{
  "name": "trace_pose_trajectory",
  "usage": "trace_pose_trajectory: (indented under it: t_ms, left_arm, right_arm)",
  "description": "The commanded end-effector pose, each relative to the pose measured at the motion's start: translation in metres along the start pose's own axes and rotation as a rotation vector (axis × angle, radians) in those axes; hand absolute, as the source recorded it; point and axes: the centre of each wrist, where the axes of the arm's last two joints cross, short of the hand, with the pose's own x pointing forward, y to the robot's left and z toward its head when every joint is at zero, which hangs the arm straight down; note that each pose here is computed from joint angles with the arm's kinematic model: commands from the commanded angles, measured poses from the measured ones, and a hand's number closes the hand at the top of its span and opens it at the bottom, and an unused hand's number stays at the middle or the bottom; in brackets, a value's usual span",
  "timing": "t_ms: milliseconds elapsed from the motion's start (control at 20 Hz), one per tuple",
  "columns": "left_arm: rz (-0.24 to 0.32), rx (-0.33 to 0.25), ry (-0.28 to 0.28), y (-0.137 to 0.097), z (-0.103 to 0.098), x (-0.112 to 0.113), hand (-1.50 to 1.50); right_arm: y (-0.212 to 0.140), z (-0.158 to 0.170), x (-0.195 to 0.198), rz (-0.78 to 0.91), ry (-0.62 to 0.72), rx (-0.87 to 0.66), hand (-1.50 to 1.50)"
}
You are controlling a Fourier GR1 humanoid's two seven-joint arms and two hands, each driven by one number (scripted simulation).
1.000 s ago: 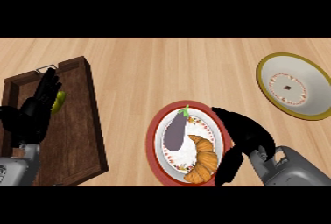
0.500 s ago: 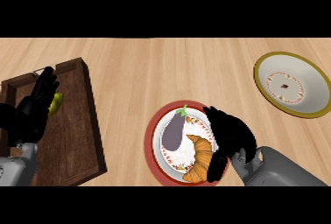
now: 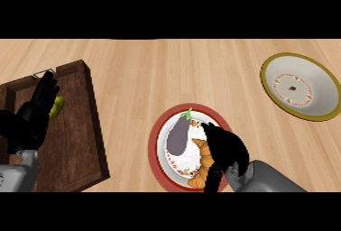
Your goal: Pick the croissant from the plate and place it in the bowl
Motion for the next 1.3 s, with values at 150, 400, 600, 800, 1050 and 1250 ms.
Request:
trace_pose_trajectory:
  t_ms: [150, 400, 600, 800, 1050, 1250]
  left_arm:
    - [0.008, -0.008, -0.002, -0.004, -0.007, 0.006, 0.00]
    - [-0.014, -0.006, -0.008, -0.001, -0.001, 0.002, 0.00]
    - [0.002, -0.026, -0.009, 0.015, 0.008, 0.002, 0.00]
    - [0.006, -0.028, -0.005, 0.001, 0.005, -0.003, 0.00]
    - [0.009, -0.004, 0.007, 0.017, -0.006, 0.001, 0.00]
    - [0.002, -0.011, -0.001, 0.013, 0.004, 0.002, 0.00]
  right_arm:
    - [0.008, -0.003, 0.016, 0.008, 0.170, -0.017, -1.50]
    - [0.014, -0.013, -0.003, 0.031, 0.190, -0.006, -1.50]
    - [0.026, -0.030, -0.006, -0.020, 0.206, 0.043, 1.50]
    - [0.019, -0.046, 0.006, 0.008, 0.114, 0.059, 1.50]
    - [0.028, -0.050, 0.007, -0.024, 0.080, 0.030, 1.50]
    - [0.034, -0.055, 0.015, -0.003, 0.093, -0.022, 1.50]
